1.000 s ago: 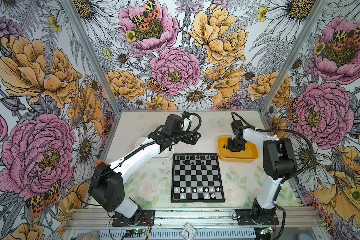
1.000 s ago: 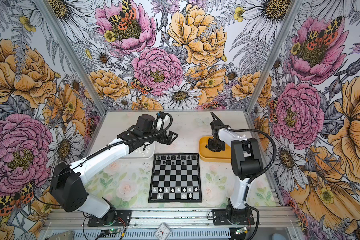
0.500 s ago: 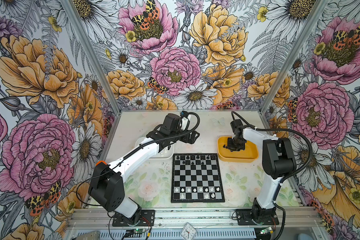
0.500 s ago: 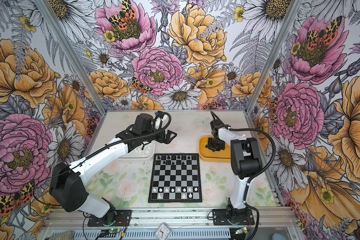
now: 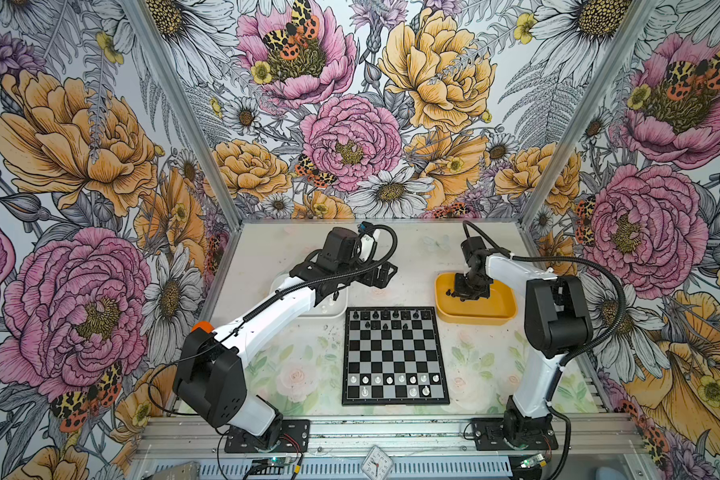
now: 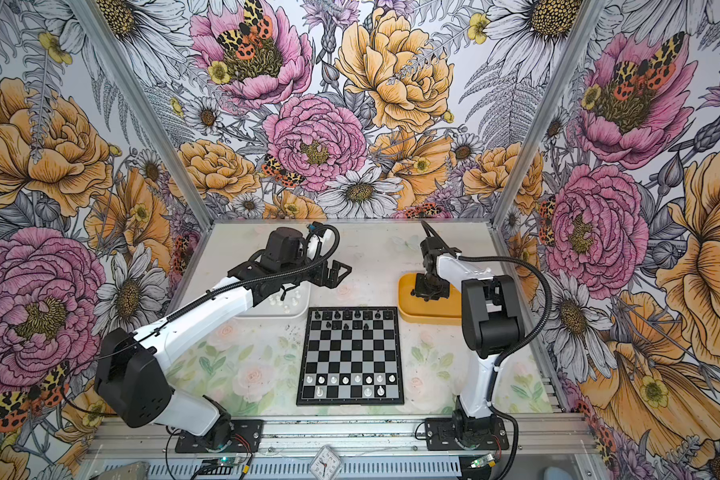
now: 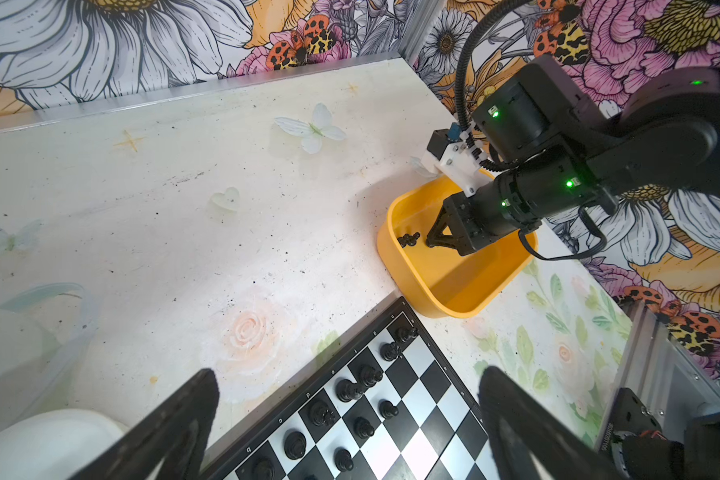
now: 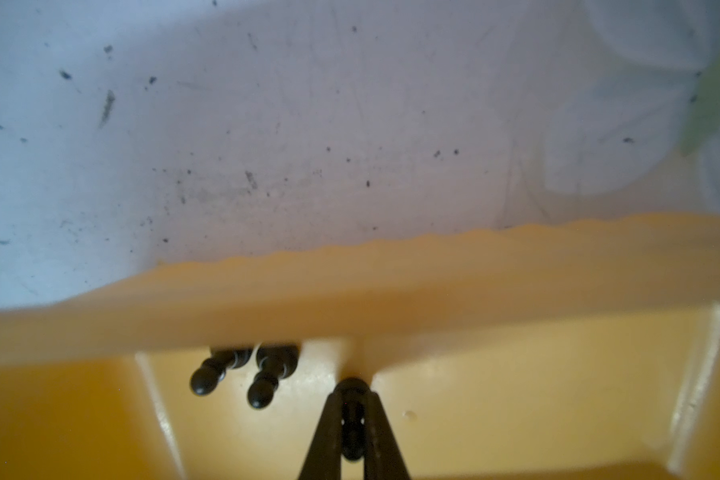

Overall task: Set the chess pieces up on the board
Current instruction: 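Lower the right gripper onto a black pawn in the yellow bin and grasp it, then lift the black pawn with the right gripper and carry it over the board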

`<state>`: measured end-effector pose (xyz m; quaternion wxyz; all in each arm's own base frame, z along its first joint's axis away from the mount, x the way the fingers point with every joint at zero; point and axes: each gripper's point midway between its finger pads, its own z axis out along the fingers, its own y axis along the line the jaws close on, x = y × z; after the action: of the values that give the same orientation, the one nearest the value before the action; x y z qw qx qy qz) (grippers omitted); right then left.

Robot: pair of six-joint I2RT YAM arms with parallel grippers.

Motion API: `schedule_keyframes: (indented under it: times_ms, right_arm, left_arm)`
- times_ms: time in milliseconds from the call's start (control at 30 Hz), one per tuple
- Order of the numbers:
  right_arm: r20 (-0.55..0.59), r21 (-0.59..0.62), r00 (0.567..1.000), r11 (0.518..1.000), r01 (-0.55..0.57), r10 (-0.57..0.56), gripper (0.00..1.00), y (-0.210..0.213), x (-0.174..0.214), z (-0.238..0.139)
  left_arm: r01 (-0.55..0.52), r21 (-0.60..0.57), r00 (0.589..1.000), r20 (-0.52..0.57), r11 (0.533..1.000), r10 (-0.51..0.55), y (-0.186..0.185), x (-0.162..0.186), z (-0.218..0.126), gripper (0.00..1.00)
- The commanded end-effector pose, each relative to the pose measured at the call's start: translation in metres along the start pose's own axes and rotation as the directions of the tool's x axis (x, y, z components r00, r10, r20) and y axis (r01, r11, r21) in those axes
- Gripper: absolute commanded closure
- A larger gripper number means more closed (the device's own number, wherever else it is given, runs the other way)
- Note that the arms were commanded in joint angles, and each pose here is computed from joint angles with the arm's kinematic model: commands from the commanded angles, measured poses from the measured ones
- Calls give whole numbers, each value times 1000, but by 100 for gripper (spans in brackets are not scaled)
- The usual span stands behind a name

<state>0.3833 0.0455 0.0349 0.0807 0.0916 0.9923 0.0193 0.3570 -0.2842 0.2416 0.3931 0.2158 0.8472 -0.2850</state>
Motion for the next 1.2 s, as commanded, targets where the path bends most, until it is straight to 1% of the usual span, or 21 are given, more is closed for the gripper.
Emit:
schedule_keyframes:
  times_ms: [0,333,633,833,967,1167]
  right_arm:
    - [26,-4,1000,1000,1,-1,91,0,-7,-12]
    - [56,5,998,1000,17,-17,91,-1,-4,-39]
    - [80,1,996,1000,31,-31,92,9,-2,-58]
    - [107,-12,992,998,65,-64,92,31,-1,-79]
    - [125,-12,987,995,99,-97,92,49,2,-96]
    - [139,-55,986,994,99,-91,92,72,16,-109]
  left_arm:
    - [-10,-3,1000,22,1000,10,1,-4,-11,1]
    - [5,-39,999,40,999,-3,8,3,-25,1]
    - [14,-53,998,62,998,-10,12,7,-35,1]
    - [26,-71,997,70,997,-21,21,13,-42,1]
    - [48,-102,996,85,994,-39,30,17,-47,1]
    - [99,-130,989,120,987,-84,45,19,-58,1]
